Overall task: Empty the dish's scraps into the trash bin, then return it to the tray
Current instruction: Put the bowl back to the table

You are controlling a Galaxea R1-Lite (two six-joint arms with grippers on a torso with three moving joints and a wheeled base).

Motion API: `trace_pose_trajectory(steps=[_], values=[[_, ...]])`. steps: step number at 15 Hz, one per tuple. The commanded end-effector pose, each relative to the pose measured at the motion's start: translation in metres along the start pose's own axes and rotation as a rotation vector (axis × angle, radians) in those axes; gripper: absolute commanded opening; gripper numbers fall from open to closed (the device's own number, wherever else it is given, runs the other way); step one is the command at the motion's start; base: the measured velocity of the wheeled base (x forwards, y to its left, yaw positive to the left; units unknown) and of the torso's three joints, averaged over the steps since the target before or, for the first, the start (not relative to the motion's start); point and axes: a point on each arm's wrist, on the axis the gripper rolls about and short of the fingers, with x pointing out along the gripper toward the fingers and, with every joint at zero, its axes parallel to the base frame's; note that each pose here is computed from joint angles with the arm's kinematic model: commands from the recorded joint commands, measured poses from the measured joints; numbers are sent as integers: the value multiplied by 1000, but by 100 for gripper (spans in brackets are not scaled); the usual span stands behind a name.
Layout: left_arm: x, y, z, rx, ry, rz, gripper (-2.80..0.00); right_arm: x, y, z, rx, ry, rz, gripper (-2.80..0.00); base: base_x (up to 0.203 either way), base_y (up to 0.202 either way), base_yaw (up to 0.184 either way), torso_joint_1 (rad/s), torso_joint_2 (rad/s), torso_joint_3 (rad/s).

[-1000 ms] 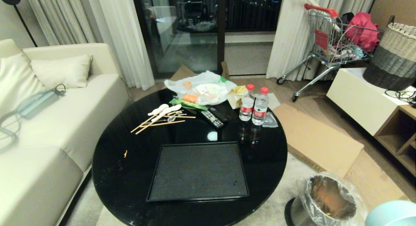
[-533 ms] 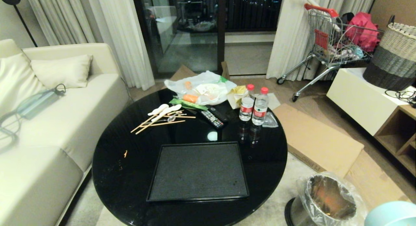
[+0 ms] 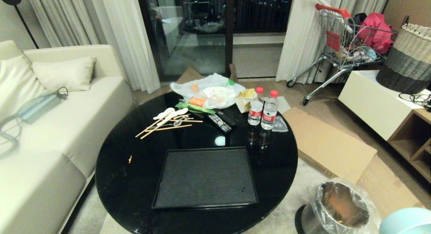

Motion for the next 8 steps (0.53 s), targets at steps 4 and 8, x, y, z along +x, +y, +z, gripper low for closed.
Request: trace_pose_trajectory(steps=[4, 8], values=[[0, 0, 0, 1, -1, 2, -280, 0, 0, 2, -28, -12, 21, -280, 0, 0, 0, 0, 0, 0], [0, 0, 0, 1, -1, 2, -280, -2, 1, 7, -155, -31, 51, -280, 0, 0, 0, 0, 0, 0]])
